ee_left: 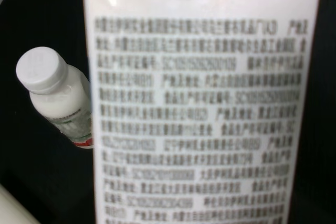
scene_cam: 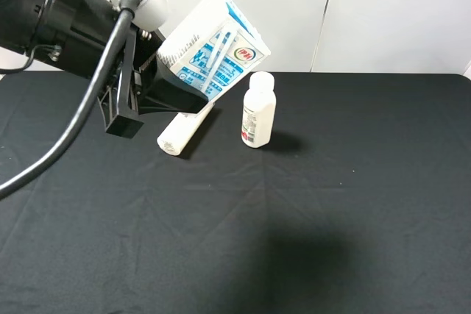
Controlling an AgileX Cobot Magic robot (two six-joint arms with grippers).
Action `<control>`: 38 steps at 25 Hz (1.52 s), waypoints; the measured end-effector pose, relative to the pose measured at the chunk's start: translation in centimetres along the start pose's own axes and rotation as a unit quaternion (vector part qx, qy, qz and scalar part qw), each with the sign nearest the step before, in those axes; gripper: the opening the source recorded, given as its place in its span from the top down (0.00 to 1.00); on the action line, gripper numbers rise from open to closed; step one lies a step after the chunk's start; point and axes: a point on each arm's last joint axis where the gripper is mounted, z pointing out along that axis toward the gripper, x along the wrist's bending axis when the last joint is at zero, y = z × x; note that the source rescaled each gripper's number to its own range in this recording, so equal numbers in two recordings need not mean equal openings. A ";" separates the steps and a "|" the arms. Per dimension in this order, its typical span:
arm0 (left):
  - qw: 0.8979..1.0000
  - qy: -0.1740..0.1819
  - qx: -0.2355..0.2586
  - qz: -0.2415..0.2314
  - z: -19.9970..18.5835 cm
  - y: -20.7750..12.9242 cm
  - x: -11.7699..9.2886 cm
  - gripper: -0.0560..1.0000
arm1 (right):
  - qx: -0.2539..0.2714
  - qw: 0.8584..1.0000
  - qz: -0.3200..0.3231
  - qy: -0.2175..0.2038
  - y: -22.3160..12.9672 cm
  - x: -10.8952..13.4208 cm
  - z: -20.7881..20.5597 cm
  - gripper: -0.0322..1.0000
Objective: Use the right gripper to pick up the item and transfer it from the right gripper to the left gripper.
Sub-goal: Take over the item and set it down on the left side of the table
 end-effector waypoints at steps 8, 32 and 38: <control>1.000 0.000 0.000 0.000 0.0 0.0 0.0 0.95 | -0.001 1.000 0.005 -0.008 0.0 0.0 0.0 0.00; 1.000 0.000 0.000 -0.002 0.0 0.0 0.0 0.95 | -0.074 0.939 0.166 -0.291 -1.0 0.1 -1.6 0.00; 0.999 0.030 -0.008 -0.033 -0.2 0.5 0.6 0.95 | -0.074 0.939 0.166 -0.291 -1.0 0.1 -1.6 0.00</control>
